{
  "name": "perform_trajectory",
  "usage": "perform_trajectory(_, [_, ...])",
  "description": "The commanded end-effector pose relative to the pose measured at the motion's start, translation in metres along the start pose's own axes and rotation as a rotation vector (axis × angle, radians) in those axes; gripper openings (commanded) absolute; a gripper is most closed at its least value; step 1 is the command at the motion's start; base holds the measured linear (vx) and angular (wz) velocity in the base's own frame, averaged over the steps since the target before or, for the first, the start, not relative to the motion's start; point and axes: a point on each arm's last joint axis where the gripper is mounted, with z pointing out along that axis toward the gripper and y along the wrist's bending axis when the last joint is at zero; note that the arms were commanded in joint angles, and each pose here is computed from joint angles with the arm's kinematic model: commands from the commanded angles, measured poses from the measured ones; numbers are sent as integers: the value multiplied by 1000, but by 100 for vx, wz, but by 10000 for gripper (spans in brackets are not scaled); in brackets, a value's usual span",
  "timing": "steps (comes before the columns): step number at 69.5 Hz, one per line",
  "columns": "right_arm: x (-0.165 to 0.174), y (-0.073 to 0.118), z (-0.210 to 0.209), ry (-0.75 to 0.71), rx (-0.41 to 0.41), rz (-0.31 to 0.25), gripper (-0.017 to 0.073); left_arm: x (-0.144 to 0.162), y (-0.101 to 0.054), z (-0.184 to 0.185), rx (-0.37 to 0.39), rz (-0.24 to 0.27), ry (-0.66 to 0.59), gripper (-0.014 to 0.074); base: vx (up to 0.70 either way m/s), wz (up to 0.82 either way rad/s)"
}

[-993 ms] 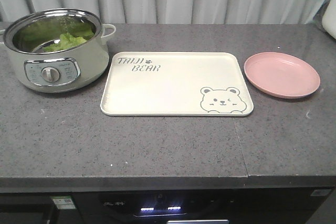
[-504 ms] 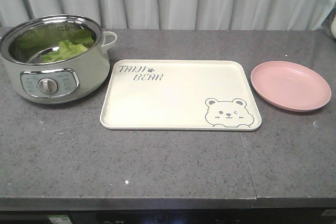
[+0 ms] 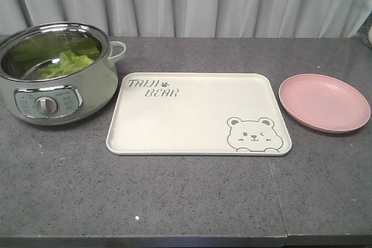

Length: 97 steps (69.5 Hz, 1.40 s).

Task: Transfer vegetables to tray and serve
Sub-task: 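Drive closer and align the base in front of the tray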

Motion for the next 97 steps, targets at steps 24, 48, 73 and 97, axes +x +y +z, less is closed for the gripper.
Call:
perform_trajectory(24, [-2,0,0,-71,-1,-10,-3,0,-1,0,13,-3,-65,-6,1,0])
perform_trajectory(48, [-2,0,0,-71,-1,-10,-3,0,-1,0,13,-3,-65,-6,0,0])
perform_trajectory(73, [-2,0,0,-71,-1,-10,-3,0,-1,0,13,-3,-65,-6,0,0])
perform_trajectory(97, [-8,-1,-1,-126,-5,150,-3,-15,-3,-2,55,-162,-223,-6,0,0])
